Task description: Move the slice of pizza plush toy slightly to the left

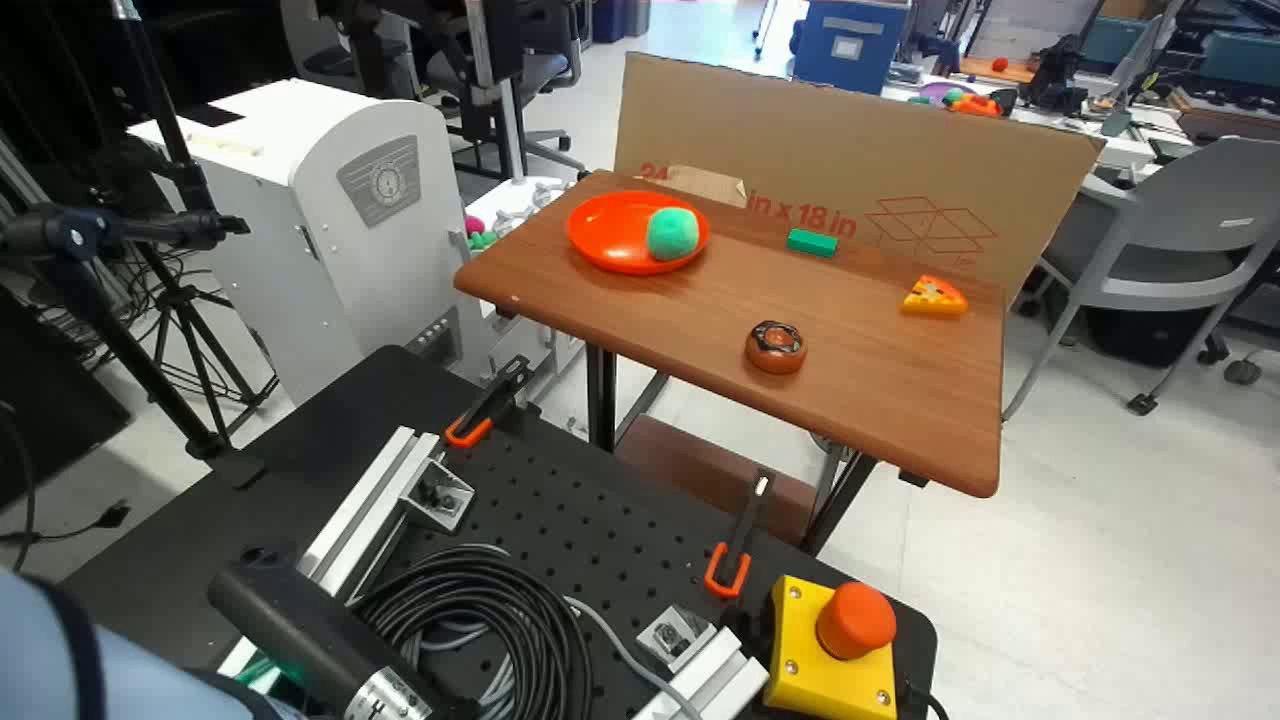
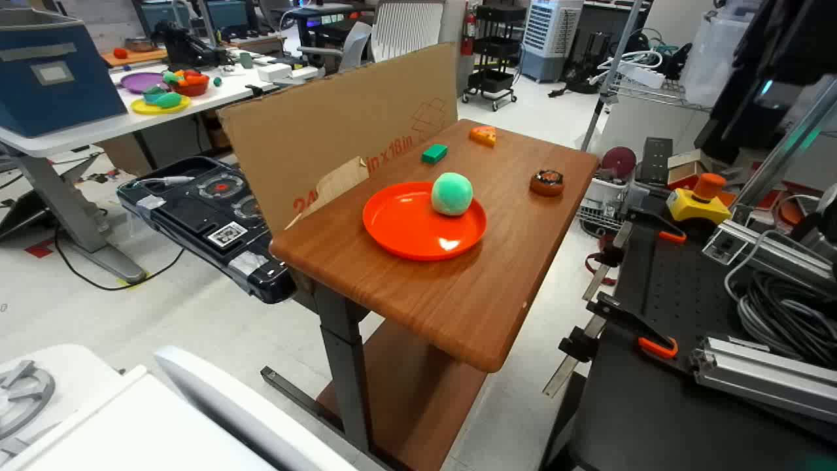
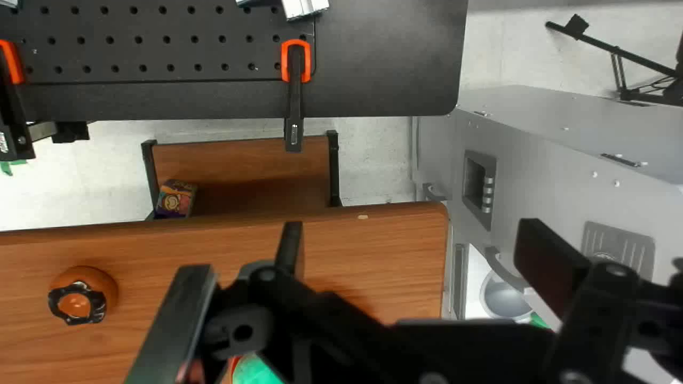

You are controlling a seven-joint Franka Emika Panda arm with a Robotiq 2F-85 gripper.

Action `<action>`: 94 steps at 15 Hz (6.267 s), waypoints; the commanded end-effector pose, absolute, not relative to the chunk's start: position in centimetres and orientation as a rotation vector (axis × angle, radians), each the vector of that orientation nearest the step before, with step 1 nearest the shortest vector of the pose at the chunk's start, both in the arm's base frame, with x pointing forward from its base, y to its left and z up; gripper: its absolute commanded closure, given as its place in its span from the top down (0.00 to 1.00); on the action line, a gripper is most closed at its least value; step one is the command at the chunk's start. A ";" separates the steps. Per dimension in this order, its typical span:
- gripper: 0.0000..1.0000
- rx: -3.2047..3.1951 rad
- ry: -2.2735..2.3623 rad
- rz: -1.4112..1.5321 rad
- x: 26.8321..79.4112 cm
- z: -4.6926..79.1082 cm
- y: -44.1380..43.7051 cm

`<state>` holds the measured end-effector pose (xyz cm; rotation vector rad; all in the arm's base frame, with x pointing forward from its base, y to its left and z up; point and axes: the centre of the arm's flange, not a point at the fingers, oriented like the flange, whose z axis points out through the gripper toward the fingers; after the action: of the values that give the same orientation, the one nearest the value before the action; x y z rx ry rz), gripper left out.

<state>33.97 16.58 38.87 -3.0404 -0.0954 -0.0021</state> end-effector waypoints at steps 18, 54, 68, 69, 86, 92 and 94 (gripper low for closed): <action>1.00 -2.962 0.156 -0.283 43.3 42.9 8.7; 1.00 -2.950 0.886 -0.161 70.7 17.8 -19.8; 0.46 -3.021 0.874 -0.016 70.0 20.5 -18.1; 0.46 -3.037 0.820 -0.030 69.1 21.1 -16.9; 0.46 -3.140 0.254 0.002 63.0 17.4 -10.7; 1.00 -3.158 0.211 0.036 60.2 18.0 -9.7; 1.00 -3.145 0.229 -0.082 58.3 21.5 -8.4</action>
<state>61.79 -10.09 16.68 -3.1466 0.2395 0.0419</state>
